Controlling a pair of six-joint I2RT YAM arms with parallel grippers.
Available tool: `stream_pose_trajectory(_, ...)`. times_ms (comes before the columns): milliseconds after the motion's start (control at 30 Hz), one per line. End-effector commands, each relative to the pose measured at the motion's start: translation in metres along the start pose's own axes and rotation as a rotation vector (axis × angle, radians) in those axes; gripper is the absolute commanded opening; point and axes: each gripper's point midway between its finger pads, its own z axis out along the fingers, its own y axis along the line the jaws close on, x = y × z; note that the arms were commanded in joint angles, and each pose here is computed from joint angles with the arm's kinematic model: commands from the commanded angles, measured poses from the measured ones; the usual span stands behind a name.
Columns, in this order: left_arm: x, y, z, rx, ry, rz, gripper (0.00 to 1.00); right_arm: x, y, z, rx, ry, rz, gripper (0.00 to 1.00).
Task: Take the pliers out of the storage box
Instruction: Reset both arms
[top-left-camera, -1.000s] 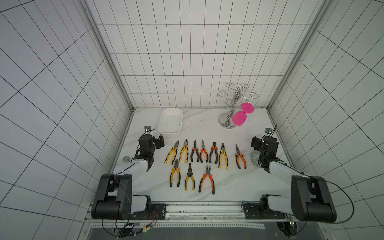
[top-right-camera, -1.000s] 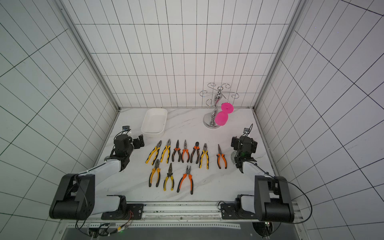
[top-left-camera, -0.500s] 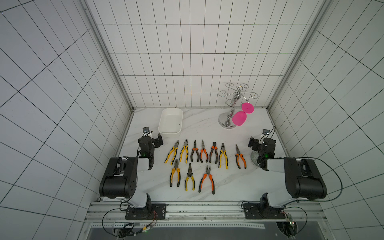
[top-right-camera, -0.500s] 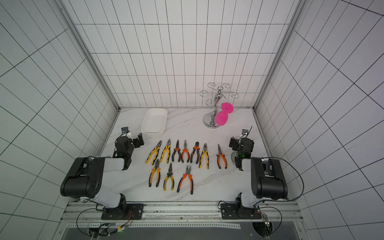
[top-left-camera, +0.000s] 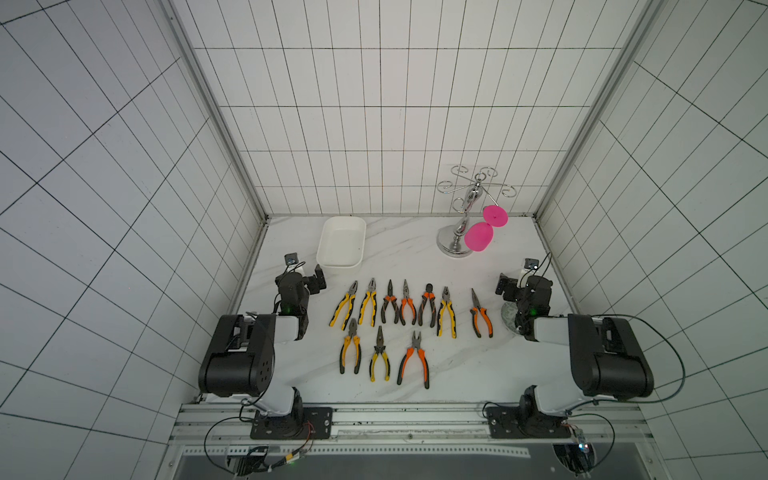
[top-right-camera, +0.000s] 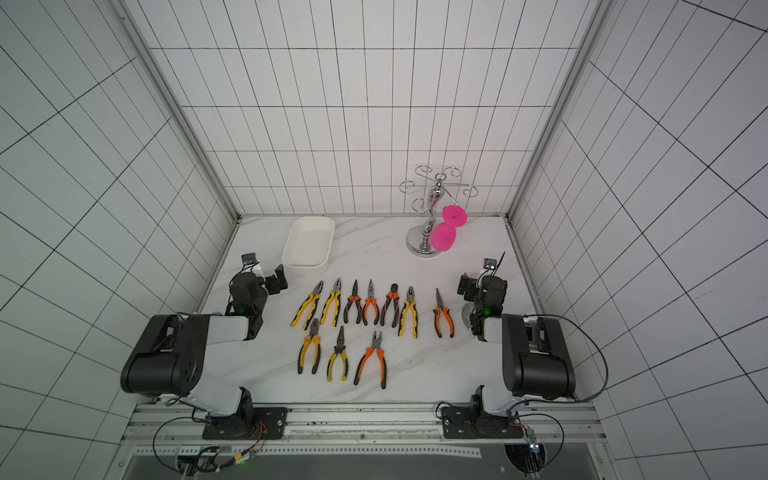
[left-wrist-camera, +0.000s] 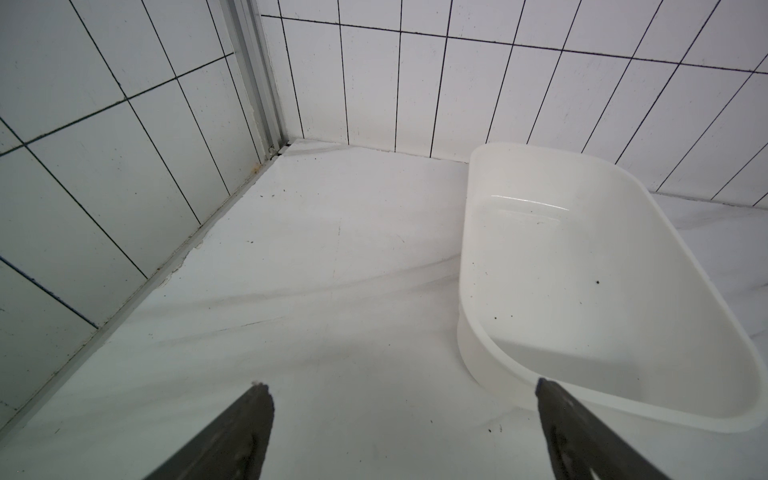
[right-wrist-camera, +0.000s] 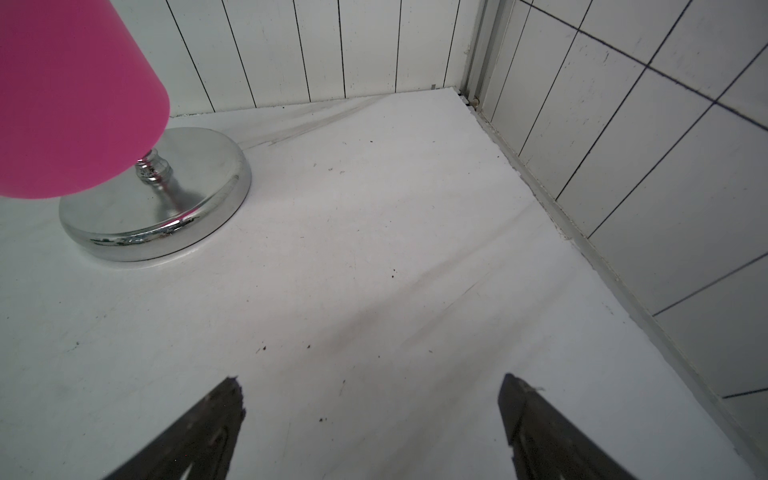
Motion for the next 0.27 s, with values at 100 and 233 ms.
stream_pose_trajectory(100, -0.0064, 0.0008, 0.0010, -0.005, -0.022, -0.007, 0.99, -0.0069, -0.0023, 0.0033, -0.002, -0.013, 0.001, 0.98)
stream_pose_trajectory(233, -0.0061, 0.0018, 0.0007, -0.007, -0.023, -0.008, 0.99, -0.0078, -0.0023, 0.0016, -0.002, -0.021, 0.001, 0.98)
